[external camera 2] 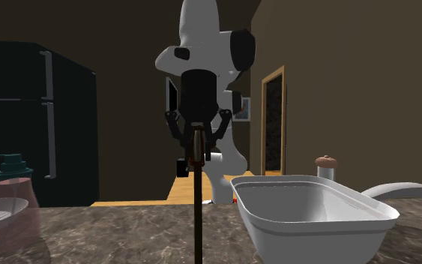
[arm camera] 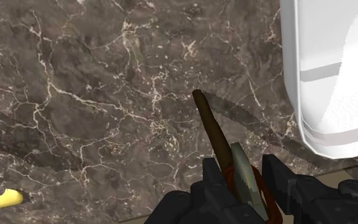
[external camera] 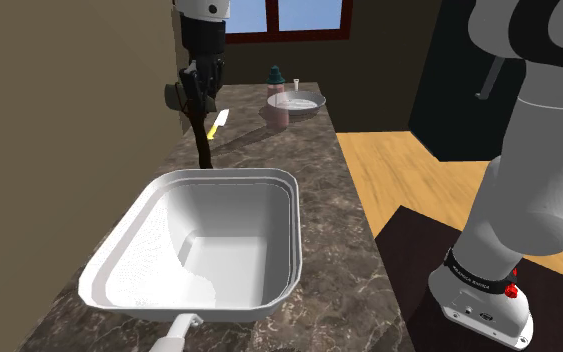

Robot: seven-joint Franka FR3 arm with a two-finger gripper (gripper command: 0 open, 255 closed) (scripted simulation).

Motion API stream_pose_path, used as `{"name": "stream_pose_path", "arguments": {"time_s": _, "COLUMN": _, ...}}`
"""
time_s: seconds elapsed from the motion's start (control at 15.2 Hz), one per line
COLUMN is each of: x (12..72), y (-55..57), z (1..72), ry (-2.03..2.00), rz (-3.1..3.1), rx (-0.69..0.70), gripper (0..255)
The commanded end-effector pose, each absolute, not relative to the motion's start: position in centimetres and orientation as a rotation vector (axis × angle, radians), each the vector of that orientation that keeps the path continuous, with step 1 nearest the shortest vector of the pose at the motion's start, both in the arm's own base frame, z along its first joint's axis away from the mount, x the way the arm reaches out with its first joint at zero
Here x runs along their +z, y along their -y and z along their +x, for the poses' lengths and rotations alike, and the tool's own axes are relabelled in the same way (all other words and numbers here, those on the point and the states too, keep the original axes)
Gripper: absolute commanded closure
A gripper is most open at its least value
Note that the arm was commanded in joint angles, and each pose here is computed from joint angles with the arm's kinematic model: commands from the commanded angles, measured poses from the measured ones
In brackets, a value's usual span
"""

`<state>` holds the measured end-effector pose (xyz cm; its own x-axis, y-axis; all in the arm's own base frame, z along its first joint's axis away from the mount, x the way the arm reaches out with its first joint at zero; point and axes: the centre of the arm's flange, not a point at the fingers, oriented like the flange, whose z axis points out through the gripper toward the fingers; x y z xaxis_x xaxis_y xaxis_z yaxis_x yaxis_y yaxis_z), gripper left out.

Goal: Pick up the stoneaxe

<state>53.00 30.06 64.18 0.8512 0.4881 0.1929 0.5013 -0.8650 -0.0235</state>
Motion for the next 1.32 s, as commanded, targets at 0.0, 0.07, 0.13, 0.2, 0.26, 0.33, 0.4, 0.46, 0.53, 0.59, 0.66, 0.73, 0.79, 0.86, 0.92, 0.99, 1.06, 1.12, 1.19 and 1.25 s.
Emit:
{"name": "stream_pose_path", "arguments": {"time_s": 0.0, "x": 64.1, "y": -30.0, "z": 53.0, "ry": 0.790, "rz": -2.953, "rx": -0.277, "gripper": 255}}
{"name": "stream_pose_path", "arguments": {"time_s": 0.07, "x": 64.1, "y": -30.0, "z": 53.0, "ry": 0.790, "rz": -2.953, "rx": -0.277, "gripper": 255}}
{"name": "stream_pose_path", "arguments": {"time_s": 0.13, "x": 64.1, "y": -30.0, "z": 53.0, "ry": 0.790, "rz": -2.953, "rx": -0.277, "gripper": 255}}
{"name": "stream_pose_path", "arguments": {"time_s": 0.2, "x": 64.1, "y": -30.0, "z": 53.0, "ry": 0.790, "rz": -2.953, "rx": -0.277, "gripper": 255}}
{"name": "stream_pose_path", "arguments": {"time_s": 0.26, "x": 64.1, "y": -30.1, "z": 52.9, "ry": 0.790, "rz": -2.953, "rx": -0.277, "gripper": 255}}
{"name": "stream_pose_path", "arguments": {"time_s": 0.33, "x": 64.7, "y": -30.1, "z": 52.9, "ry": 0.790, "rz": -2.953, "rx": -0.277, "gripper": 255}}
{"name": "stream_pose_path", "arguments": {"time_s": 0.4, "x": 65.2, "y": -30.1, "z": 52.9, "ry": 0.790, "rz": -2.953, "rx": -0.277, "gripper": 255}}
{"name": "stream_pose_path", "arguments": {"time_s": 0.46, "x": 65.7, "y": -30.1, "z": 52.9, "ry": 0.790, "rz": -2.953, "rx": -0.277, "gripper": 255}}
{"name": "stream_pose_path", "arguments": {"time_s": 0.53, "x": 66.2, "y": -30.1, "z": 52.9, "ry": 0.790, "rz": -2.953, "rx": -0.277, "gripper": 255}}
{"name": "stream_pose_path", "arguments": {"time_s": 0.59, "x": 66.8, "y": -30.1, "z": 52.9, "ry": 0.790, "rz": -2.953, "rx": -0.277, "gripper": 255}}
{"name": "stream_pose_path", "arguments": {"time_s": 0.66, "x": 67.3, "y": -30.1, "z": 52.9, "ry": 0.790, "rz": -2.953, "rx": -0.277, "gripper": 255}}
{"name": "stream_pose_path", "arguments": {"time_s": 0.73, "x": 67.8, "y": -30.1, "z": 52.9, "ry": 0.790, "rz": -2.953, "rx": -0.277, "gripper": 255}}
{"name": "stream_pose_path", "arguments": {"time_s": 0.79, "x": 68.3, "y": -30.1, "z": 52.9, "ry": 0.790, "rz": -2.953, "rx": -0.277, "gripper": 255}}
{"name": "stream_pose_path", "arguments": {"time_s": 0.86, "x": 68.9, "y": -30.1, "z": 52.9, "ry": 0.790, "rz": -2.953, "rx": -0.277, "gripper": 255}}
{"name": "stream_pose_path", "arguments": {"time_s": 0.92, "x": 69.4, "y": -30.1, "z": 52.9, "ry": 0.790, "rz": -2.953, "rx": -0.277, "gripper": 255}}
{"name": "stream_pose_path", "arguments": {"time_s": 0.99, "x": 69.9, "y": -30.1, "z": 52.9, "ry": 0.790, "rz": -2.953, "rx": -0.277, "gripper": 255}}
{"name": "stream_pose_path", "arguments": {"time_s": 1.06, "x": 70.5, "y": -30.1, "z": 52.9, "ry": 0.790, "rz": -2.953, "rx": -0.277, "gripper": 255}}
{"name": "stream_pose_path", "arguments": {"time_s": 1.12, "x": 71.0, "y": -30.1, "z": 52.9, "ry": 0.790, "rz": -2.953, "rx": -0.277, "gripper": 255}}
{"name": "stream_pose_path", "arguments": {"time_s": 1.19, "x": 71.5, "y": -30.1, "z": 52.9, "ry": 0.790, "rz": -2.953, "rx": -0.277, "gripper": 255}}
{"name": "stream_pose_path", "arguments": {"time_s": 1.25, "x": 72.0, "y": -30.1, "z": 52.9, "ry": 0.790, "rz": -2.953, "rx": -0.277, "gripper": 255}}
